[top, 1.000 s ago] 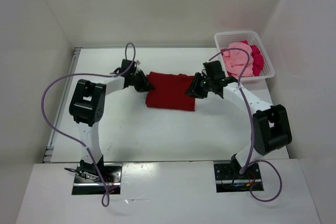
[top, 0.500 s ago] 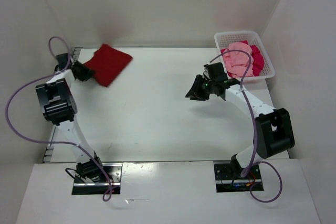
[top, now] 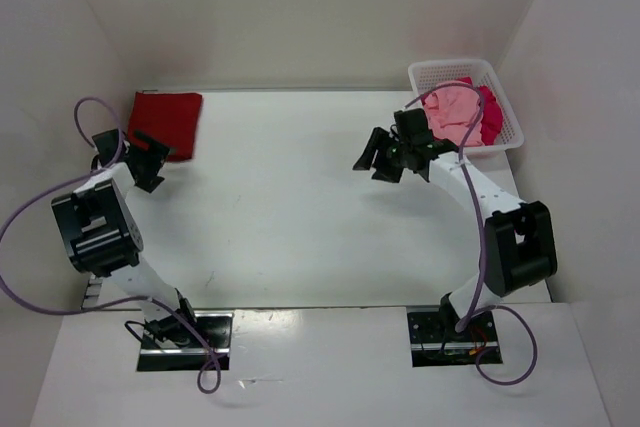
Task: Fold and stack the t-shirts
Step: Put the neatly folded tshirt into the corner of the board with the left arm, then grab crumpled tshirt from bin with the right arm
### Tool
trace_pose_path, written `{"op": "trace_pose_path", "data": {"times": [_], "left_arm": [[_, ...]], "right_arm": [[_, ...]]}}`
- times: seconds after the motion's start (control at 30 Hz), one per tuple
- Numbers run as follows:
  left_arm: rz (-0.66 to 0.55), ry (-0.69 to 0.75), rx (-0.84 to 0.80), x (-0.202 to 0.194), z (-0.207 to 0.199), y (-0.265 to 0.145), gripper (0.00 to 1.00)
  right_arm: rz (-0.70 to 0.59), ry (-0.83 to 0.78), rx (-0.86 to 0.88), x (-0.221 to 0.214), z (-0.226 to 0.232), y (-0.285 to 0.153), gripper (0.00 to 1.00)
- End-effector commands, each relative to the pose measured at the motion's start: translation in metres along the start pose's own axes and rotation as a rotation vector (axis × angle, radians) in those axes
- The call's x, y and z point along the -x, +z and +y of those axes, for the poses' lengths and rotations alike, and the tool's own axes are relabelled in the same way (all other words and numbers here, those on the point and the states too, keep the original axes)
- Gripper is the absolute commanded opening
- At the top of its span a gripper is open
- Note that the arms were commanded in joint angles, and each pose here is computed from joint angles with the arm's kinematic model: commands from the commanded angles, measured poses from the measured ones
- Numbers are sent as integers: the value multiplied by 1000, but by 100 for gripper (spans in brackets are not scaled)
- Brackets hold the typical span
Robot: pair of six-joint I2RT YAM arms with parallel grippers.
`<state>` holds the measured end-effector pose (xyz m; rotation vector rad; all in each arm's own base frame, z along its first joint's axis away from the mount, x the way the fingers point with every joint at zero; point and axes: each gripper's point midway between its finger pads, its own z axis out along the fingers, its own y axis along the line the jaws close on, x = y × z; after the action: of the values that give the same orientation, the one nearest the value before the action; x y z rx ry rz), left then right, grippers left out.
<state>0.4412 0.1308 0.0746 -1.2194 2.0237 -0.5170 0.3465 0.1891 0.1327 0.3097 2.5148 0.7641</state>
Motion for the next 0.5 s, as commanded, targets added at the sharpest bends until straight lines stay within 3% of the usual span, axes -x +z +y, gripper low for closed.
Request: {"op": "trace_pose_path", "data": {"times": [0.0, 0.1, 0.13, 0.2, 0.27, 0.3, 0.33, 0.43, 0.47], "left_arm": [[-74, 6, -43, -1, -10, -38, 100], [-61, 76, -99, -27, -34, -60, 100], [-47, 106, -103, -39, -40, -62, 100], [5, 208, -161, -76, -73, -72, 98], [64, 292, -212, -115, -97, -80, 85], [89, 314, -228, -128, -104, -81, 71], [134, 339, -261, -146, -112, -85, 67], [262, 428, -324, -204, -126, -93, 62], [303, 463, -362, -226, -134, -99, 62]], "right_arm": [[-174, 8, -73, 56, 0, -9, 64], [-273, 29, -172, 99, -17, -21, 33], [-333, 9, -173, 121, -7, -31, 30], [-438, -20, -244, 153, -14, -48, 26], [-570, -48, -314, 187, -15, -66, 26], [-615, -52, -378, 200, -26, -74, 26], [-684, -27, -452, 220, -35, -89, 24], [-663, 65, -601, 248, -102, -89, 28], [-599, 111, -665, 248, -142, -78, 30]]}}
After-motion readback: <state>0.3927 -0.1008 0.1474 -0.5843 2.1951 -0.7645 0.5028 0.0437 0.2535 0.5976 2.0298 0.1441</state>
